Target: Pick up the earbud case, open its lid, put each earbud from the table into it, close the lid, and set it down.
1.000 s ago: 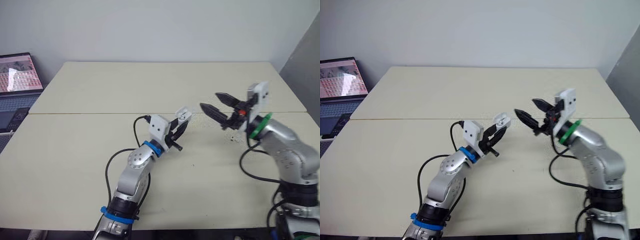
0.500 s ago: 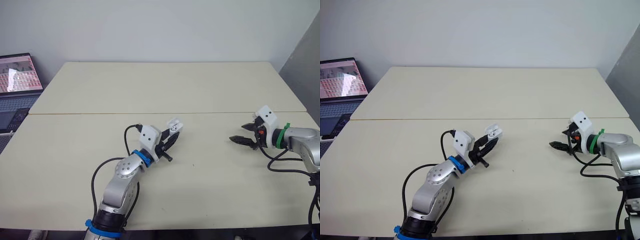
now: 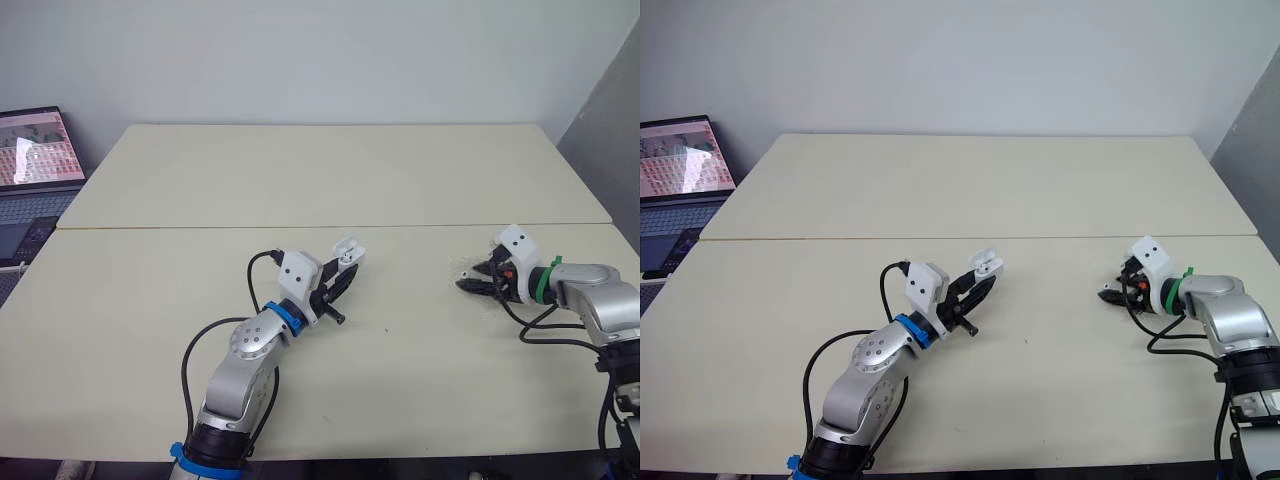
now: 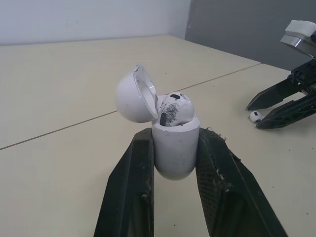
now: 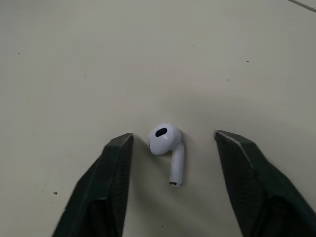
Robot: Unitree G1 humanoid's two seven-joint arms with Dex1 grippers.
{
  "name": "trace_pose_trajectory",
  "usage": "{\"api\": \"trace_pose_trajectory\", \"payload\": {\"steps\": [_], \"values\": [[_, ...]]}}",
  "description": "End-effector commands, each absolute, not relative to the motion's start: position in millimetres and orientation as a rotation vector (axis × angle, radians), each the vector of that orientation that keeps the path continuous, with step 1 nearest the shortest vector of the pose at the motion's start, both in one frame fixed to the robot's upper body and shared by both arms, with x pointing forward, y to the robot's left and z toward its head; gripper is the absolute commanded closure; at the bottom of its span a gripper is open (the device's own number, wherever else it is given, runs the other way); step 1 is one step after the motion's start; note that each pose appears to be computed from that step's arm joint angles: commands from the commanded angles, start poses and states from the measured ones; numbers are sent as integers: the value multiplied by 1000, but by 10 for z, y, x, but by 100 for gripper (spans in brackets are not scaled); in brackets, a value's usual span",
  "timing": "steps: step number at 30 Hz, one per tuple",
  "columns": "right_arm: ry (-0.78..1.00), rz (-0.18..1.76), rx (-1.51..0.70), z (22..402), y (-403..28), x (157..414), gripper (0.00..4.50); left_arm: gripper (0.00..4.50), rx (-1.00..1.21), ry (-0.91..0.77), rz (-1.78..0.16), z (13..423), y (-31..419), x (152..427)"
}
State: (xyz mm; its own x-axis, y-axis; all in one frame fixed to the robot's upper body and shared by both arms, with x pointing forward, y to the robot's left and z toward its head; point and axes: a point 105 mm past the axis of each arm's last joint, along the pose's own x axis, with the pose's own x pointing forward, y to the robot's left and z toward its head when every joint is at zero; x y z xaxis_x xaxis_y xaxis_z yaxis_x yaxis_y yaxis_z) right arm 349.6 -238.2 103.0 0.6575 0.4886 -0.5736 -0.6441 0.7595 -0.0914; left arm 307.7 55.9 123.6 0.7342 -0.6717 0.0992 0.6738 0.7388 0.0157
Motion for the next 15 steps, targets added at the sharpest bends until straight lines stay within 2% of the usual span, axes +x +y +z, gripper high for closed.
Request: {"api": "trace_pose_trajectory", "payload": {"steps": [1, 4, 10, 12, 15], "values": [[532, 691, -317, 1080, -2328, 3465, 303, 371, -22, -156, -757, 1384, 519, 3041], [537, 705, -334, 1081, -2325, 3429, 406, 371, -23, -155, -756, 1383, 523, 3043], [481, 863, -411, 1221, -2247, 3252, 410, 371, -30, -149, -752, 1380, 535, 3048], [440, 994, -483, 1293, -2163, 3105, 410, 371, -31, -148, -751, 1379, 538, 3050], [510, 1213, -652, 1226, -2147, 2753, 410, 371, -32, -145, -751, 1376, 543, 3053]]}}
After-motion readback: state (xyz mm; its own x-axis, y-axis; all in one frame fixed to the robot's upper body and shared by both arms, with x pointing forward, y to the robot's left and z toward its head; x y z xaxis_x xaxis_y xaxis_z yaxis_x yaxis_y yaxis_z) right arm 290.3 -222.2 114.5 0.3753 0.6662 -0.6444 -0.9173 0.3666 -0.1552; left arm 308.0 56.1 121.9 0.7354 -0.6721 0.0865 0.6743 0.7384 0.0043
